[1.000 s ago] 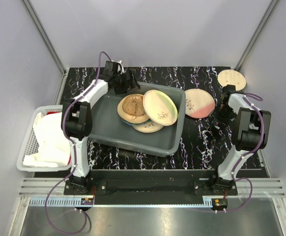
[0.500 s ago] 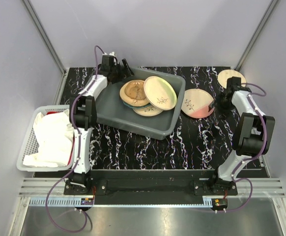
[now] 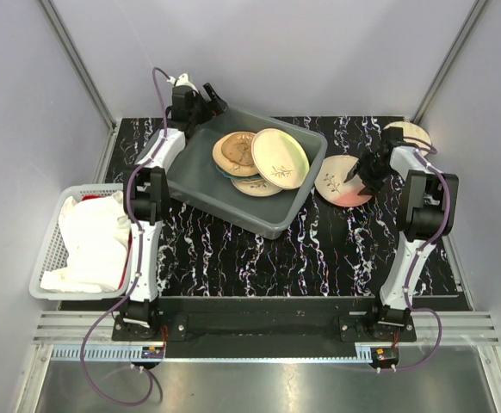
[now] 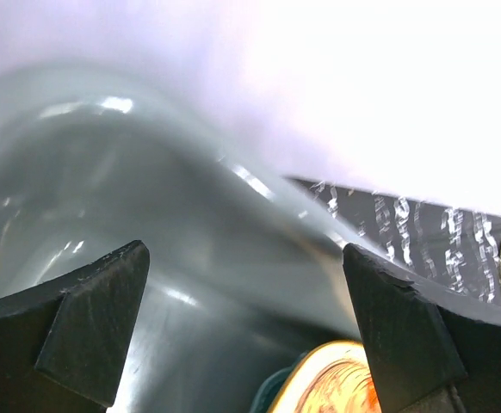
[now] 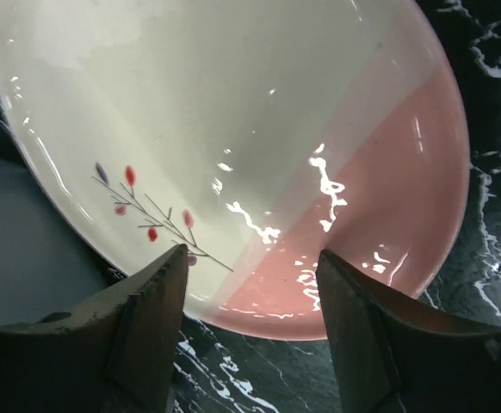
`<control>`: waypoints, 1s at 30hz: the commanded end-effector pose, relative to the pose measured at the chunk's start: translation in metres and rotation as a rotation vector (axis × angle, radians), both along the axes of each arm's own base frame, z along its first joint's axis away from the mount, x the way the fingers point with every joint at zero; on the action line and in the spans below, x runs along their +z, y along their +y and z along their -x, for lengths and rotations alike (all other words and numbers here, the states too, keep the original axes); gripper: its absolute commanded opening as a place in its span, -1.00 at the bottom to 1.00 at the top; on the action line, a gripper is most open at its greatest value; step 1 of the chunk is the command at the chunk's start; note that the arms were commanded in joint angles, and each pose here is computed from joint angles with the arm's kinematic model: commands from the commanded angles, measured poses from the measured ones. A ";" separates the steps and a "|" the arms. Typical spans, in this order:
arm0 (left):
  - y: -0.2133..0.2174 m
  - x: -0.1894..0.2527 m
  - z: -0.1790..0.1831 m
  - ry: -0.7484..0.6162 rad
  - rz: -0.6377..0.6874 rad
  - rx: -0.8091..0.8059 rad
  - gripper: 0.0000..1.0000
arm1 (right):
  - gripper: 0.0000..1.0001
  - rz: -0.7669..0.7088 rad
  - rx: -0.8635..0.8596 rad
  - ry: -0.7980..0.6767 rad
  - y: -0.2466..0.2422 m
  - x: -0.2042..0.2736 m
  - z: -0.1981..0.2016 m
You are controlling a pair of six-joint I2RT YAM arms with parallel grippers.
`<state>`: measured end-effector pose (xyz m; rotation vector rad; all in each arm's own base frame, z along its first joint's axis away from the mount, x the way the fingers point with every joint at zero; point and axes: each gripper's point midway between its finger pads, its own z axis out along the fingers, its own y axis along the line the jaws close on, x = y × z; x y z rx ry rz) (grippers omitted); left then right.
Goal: Place the plates into the plastic bin on the countertop
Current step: Move the plastic bin to the corner of the board, then move the plate to the corner of the board.
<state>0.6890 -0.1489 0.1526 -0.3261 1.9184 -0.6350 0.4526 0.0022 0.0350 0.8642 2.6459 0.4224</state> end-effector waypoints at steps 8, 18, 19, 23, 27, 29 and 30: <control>-0.012 0.121 0.073 -0.185 -0.100 -0.059 0.98 | 0.37 -0.112 0.032 0.139 0.035 -0.008 0.067; -0.011 0.123 0.184 -0.091 -0.267 -0.083 0.98 | 0.37 -0.192 0.039 0.308 0.061 -0.005 0.160; -0.010 0.105 0.197 -0.053 -0.279 -0.084 0.98 | 0.37 -0.196 0.053 0.312 0.064 -0.002 0.164; -0.015 0.107 0.254 -0.056 -0.276 -0.087 0.98 | 0.37 -0.218 0.106 0.297 0.073 0.004 0.172; -0.026 0.076 0.311 0.027 -0.199 -0.140 0.98 | 0.37 -0.247 0.163 0.285 0.085 0.006 0.174; -0.028 0.065 0.339 0.065 -0.156 -0.153 0.98 | 0.36 -0.279 0.197 0.281 0.098 0.007 0.175; -0.026 0.045 0.353 0.112 -0.158 -0.159 0.98 | 0.36 -0.285 0.229 0.285 0.108 0.006 0.178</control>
